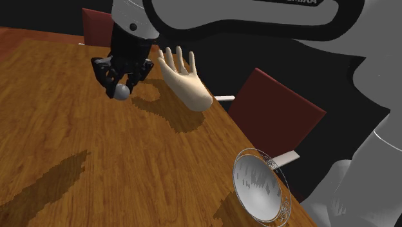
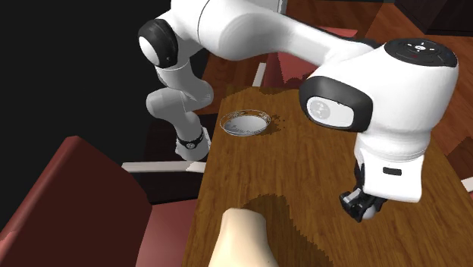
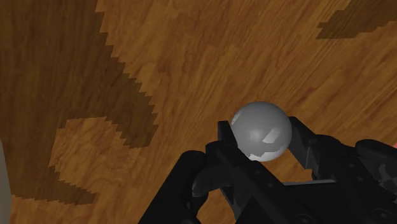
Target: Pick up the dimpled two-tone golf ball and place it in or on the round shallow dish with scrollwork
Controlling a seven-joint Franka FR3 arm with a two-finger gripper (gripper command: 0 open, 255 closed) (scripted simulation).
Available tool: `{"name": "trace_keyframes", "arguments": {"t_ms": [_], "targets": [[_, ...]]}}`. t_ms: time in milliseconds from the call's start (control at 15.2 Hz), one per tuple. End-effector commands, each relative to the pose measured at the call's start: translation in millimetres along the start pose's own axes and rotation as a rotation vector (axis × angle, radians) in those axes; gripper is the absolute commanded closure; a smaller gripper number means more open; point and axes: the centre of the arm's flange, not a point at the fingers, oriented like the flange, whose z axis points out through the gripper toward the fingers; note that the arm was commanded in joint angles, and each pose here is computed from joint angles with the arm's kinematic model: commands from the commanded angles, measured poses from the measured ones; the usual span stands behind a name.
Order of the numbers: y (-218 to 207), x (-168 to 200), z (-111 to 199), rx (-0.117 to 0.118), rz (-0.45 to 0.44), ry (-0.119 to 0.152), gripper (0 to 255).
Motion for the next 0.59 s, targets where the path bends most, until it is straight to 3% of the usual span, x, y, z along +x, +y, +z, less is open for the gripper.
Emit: {"name": "trace_keyframes", "arguments": {"t_ms": [0, 264, 528], "targets": [[-0.4, 1.6, -10.2, 0.000, 0.000, -0.001, 255], [-2.8, 6.3, -29.2, 0.000, 0.000, -0.001, 255], [9.7, -42.9, -43.7, 0.000, 0.000, -0.001, 255]]}}
